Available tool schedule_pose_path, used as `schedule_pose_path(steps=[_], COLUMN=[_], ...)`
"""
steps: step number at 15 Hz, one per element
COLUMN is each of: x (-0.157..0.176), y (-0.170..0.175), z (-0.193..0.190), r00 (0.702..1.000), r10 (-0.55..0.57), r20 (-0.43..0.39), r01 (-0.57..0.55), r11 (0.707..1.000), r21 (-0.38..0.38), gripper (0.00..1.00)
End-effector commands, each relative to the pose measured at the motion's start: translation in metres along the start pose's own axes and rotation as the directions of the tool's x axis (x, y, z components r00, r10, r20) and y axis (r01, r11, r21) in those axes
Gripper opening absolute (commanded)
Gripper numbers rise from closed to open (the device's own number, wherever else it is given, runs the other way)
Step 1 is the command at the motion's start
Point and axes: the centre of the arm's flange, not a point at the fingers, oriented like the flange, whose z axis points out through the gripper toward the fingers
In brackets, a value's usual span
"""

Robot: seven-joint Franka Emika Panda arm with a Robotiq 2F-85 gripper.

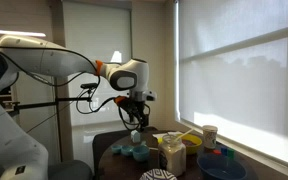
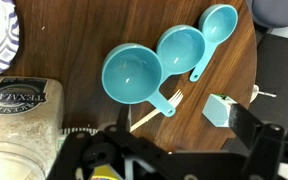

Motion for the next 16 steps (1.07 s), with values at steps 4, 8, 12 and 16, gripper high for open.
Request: schedule_pose_path(steps=[4,8,12,16], x=[0.000,0.015,0.034,0.059], y=[0.000,0.018,0.050,0.067], z=[0.000,-0.004,-0.025,-0.037], r00=[1.000,0.996,0.971,0.935], r10=[0.000,0.086,0.179,0.239], r20=[0.000,-0.036,-0.160,-0.261], r01=[0.000,-0.088,-0.207,-0.308], r11=[1.000,0.994,0.961,0.912], r21=[0.000,-0.066,-0.185,-0.269], gripper=[1.00,1.00,1.00,1.00])
